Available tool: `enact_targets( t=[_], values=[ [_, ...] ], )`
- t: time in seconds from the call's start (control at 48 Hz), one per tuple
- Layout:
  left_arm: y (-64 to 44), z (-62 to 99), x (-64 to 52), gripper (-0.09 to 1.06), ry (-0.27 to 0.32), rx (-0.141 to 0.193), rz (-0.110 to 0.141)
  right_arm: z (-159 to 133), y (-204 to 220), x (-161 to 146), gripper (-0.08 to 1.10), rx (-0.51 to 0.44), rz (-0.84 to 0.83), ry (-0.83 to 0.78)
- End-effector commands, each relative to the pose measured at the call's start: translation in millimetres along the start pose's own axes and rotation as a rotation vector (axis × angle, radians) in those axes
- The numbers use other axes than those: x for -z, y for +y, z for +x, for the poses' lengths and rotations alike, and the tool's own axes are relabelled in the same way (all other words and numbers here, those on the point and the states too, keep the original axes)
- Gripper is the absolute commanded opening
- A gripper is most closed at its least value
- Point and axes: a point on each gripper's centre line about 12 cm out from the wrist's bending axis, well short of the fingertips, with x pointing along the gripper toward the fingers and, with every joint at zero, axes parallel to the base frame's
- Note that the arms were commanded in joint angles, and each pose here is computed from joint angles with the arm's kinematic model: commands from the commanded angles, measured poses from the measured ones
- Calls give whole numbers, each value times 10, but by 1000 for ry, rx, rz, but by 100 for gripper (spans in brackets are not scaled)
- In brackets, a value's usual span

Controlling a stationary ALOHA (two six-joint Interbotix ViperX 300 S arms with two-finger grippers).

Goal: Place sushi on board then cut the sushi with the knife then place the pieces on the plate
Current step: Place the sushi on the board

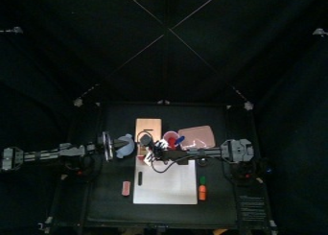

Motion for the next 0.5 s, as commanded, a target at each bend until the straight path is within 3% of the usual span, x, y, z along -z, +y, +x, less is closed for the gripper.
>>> enact_targets(
  t=[0.021,0.5],
  values=[
    [21,17,-64,3,-18,-11,-3,-155,1,-161,103,-1,48,-35],
    [21,23,-104,3,-34,-11,-3,204,115,-164,103,107,66,45]
  ],
)
